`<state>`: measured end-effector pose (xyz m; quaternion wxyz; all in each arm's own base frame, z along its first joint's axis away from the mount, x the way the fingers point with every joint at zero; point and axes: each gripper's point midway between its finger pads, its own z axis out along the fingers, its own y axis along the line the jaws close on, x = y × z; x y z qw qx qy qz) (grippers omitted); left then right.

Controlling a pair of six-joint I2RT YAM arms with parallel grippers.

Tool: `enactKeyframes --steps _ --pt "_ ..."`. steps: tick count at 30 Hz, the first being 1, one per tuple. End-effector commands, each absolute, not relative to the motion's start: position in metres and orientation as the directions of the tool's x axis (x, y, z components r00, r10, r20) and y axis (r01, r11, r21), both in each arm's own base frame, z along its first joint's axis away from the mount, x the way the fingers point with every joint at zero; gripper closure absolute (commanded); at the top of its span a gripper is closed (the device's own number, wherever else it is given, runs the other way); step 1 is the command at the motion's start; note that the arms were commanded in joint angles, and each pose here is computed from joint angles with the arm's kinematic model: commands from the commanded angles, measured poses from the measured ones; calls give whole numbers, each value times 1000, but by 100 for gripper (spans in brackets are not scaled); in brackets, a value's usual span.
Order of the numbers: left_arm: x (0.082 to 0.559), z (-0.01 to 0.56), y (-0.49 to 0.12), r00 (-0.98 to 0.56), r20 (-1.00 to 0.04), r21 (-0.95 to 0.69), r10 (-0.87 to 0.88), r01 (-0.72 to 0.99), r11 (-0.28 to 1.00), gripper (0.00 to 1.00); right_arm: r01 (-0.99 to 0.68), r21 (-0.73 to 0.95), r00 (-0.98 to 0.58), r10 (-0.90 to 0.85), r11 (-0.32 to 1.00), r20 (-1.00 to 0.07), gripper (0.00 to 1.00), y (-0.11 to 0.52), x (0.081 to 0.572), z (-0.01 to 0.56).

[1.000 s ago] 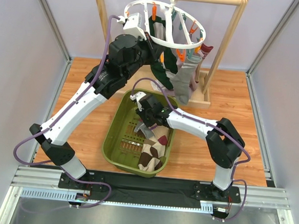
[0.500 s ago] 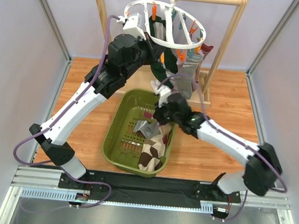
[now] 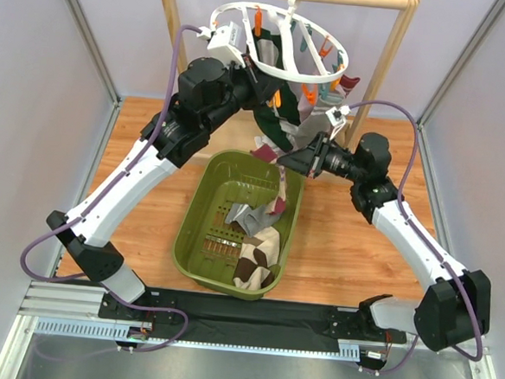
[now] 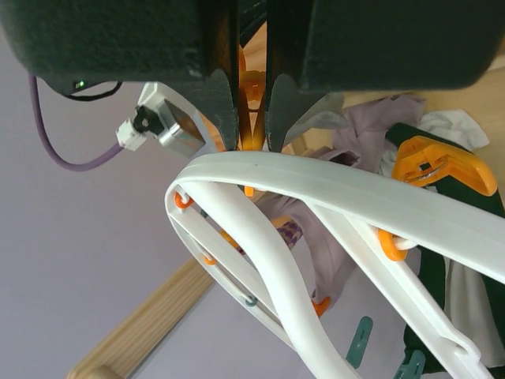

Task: Clip the socks to the hanger
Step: Pick up the sock from the bin, then clamp the sock onto the hanger.

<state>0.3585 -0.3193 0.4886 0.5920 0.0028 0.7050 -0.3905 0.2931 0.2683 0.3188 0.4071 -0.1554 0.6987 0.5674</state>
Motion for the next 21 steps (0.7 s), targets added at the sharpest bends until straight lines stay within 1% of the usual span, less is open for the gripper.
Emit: enactKeyframes --steps 1,3,7,9,14,19,21 --pt "337 518 -310 -284 -818 -569 -500 520 636 100 -713 694 -646 292 99 -705 100 264 283 376" --pt "337 519 -307 -283 -811 -579 -512 507 638 100 -726 682 -626 328 87 -708 100 263 289 391" --pt "339 516 -306 -287 -805 -589 -520 492 641 100 -733 668 -588 372 131 -718 100 261 296 412" --pt "338 519 -311 -285 -805 -586 -520 515 625 100 -741 663 -593 360 104 -720 100 263 294 422" --pt "334 520 -318 -300 -804 -585 -513 554 592 100 -751 655 -593 349 84 -725 100 264 294 440" --pt "330 525 -320 -301 -803 -583 -515 577 572 100 -742 670 -626 343 13 -700 100 266 293 447" --pt "329 526 -320 -300 -803 -583 -516 580 569 100 -729 684 -642 341 4 -686 100 266 294 446"
